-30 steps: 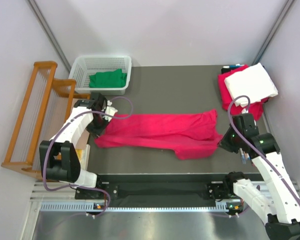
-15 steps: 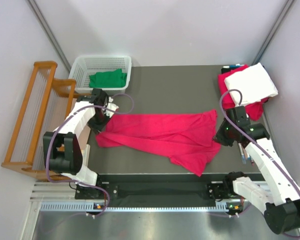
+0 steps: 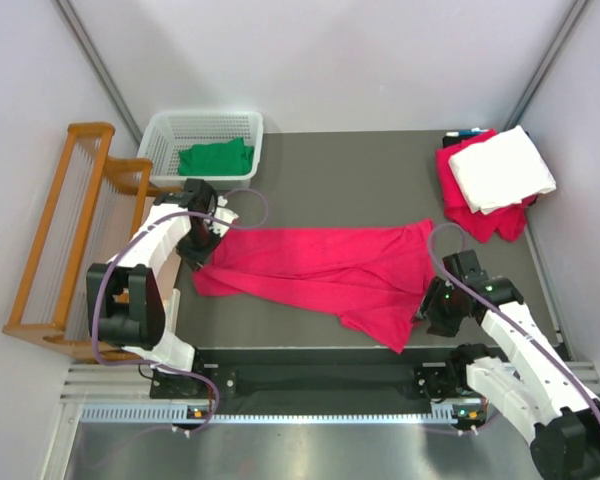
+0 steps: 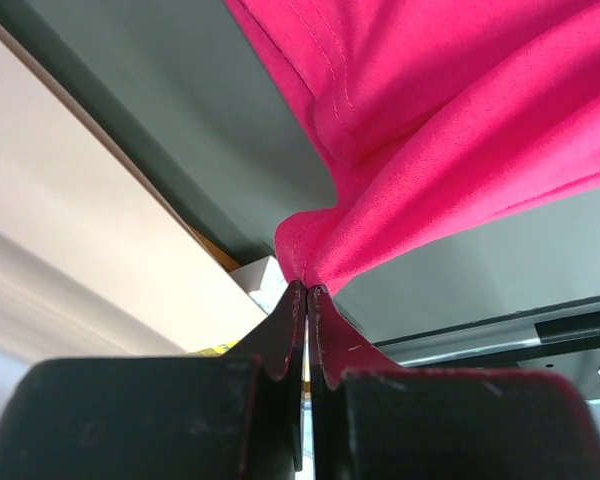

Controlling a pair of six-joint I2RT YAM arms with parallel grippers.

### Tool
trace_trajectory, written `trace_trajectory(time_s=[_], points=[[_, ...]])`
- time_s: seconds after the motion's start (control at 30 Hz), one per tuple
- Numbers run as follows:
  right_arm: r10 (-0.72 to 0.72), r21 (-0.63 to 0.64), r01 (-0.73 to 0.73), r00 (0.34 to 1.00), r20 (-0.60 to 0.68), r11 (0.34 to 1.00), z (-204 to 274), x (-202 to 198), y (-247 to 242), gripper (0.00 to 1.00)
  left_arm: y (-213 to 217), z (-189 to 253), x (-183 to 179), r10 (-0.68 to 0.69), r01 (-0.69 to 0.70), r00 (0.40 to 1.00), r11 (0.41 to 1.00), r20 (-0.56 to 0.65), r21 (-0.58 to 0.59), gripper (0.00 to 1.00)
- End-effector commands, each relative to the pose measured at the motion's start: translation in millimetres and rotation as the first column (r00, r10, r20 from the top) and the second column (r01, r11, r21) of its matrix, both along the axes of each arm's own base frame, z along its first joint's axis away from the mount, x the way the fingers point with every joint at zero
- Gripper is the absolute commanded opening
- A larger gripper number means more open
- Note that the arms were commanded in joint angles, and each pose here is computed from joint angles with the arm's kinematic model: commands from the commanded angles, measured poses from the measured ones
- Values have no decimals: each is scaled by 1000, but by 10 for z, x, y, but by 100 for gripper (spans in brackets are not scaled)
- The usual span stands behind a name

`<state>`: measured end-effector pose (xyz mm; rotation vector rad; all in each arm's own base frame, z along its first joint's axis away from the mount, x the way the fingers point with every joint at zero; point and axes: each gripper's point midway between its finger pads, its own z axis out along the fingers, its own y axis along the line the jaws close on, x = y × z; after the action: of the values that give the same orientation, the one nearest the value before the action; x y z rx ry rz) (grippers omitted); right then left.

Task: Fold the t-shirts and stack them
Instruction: Fold the tshirt

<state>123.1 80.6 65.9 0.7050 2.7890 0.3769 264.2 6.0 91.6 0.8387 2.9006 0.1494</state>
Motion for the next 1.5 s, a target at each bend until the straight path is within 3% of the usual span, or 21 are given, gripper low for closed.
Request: trace_trajectory(time_s=[0.0,0.73,0.83,0.97,1.07,1.47], points=[[29,73,-27,999,-22,997,-97,-66,134,48,-11,-18,-17,15,-15,1000,1000,6,-15,0],[-14,27,13,1000,17,1000,-335,224,104,36,-26,-71,-84,12,-12,1000,1000,-8,-25,0],[-13,18,13,1000,10,1000,-380,225,95,29,-17,-63,-86,10,-10,1000,1000,-6,-20,0],[-18,5,18,999,32,1000,-310,272,72,7,-4,-72,-106,6,-6,1000,1000,-7,-12,0],[-19,-10,20,998,59,1000,-200,321,44,0,3,-76,-110,7,-7,1000,1000,-7,-11,0],[-30,-81,44,987,159,996,260,230,-161,0,-7,-17,-175,7,-7,1000,1000,3,-21,0]])
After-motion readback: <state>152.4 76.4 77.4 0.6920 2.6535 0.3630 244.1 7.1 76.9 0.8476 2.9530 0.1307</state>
